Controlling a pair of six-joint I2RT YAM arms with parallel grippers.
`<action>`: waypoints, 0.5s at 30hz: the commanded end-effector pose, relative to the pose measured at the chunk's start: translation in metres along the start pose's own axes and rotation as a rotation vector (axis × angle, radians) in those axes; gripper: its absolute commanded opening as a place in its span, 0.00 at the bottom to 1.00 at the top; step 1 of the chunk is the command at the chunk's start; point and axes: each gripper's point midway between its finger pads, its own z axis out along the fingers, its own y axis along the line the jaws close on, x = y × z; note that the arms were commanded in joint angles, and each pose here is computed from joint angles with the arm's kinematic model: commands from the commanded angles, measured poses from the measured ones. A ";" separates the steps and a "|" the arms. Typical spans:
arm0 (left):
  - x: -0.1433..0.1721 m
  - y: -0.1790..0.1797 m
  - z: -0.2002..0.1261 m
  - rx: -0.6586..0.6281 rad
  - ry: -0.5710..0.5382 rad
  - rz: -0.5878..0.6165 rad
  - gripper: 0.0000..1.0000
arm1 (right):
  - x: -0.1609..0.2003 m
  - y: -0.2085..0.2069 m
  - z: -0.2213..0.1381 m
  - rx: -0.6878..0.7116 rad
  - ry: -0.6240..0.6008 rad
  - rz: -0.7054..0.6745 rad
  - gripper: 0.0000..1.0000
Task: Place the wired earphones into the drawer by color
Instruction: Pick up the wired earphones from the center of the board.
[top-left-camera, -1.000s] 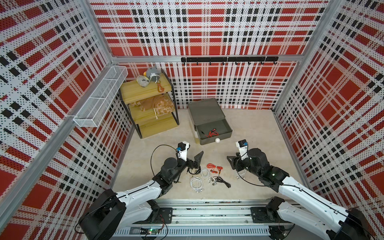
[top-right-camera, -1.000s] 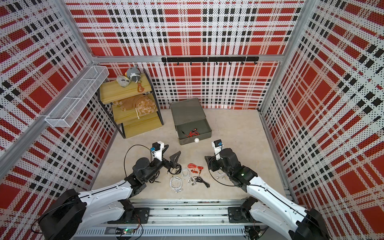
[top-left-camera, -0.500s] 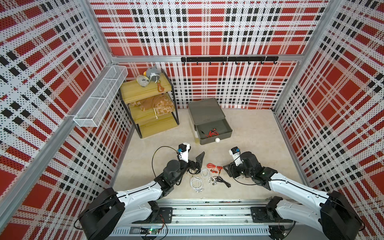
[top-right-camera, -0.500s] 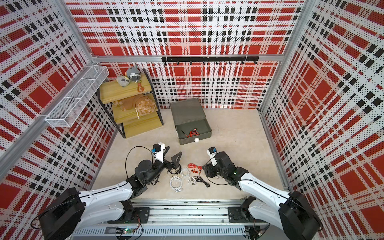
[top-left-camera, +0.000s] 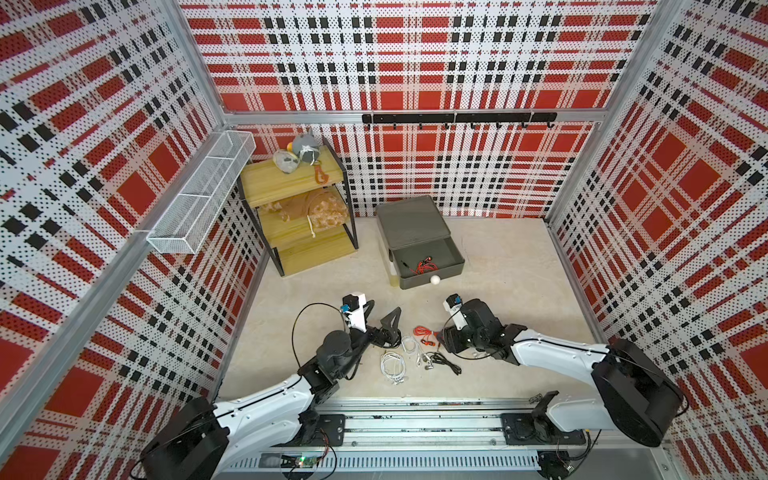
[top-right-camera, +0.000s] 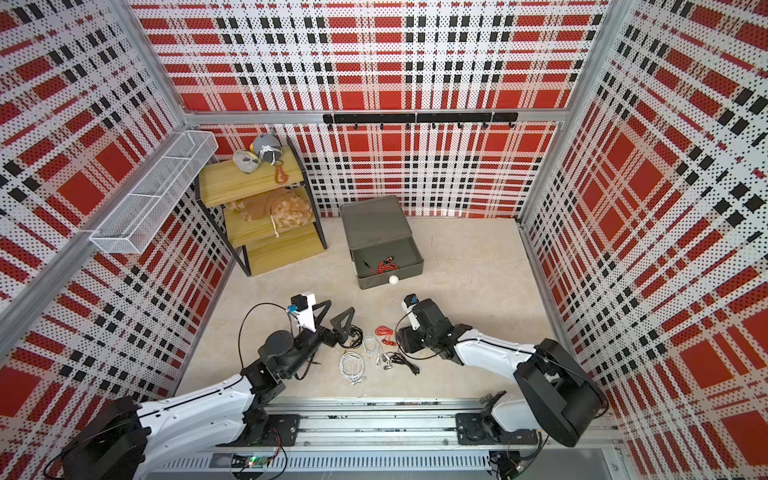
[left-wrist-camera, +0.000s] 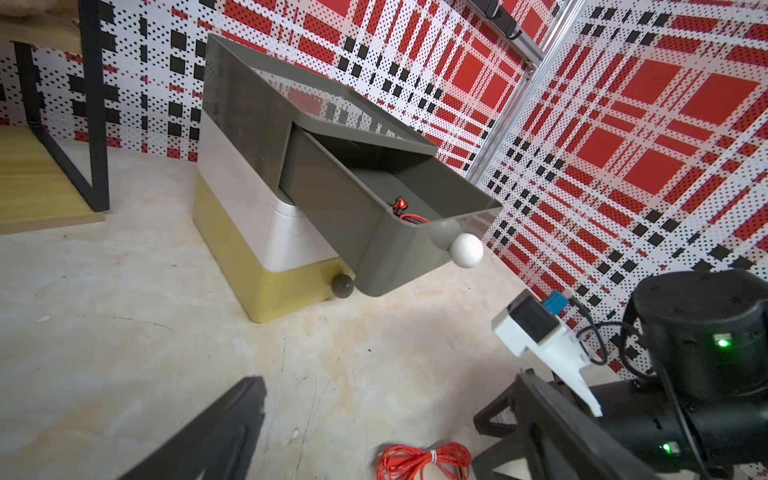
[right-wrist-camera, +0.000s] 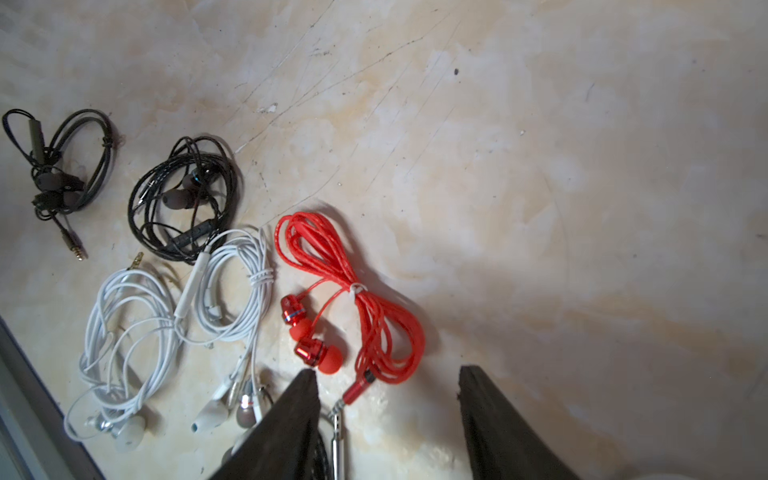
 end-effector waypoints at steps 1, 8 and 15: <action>0.001 0.003 -0.005 -0.013 -0.007 -0.019 0.99 | -0.011 0.003 0.006 0.019 -0.026 -0.018 0.59; -0.001 0.006 -0.010 -0.020 -0.018 -0.025 0.99 | -0.007 0.000 0.017 0.050 0.001 -0.024 0.54; 0.003 0.008 -0.011 -0.025 -0.012 -0.032 0.99 | -0.004 -0.001 0.026 0.062 0.026 -0.034 0.45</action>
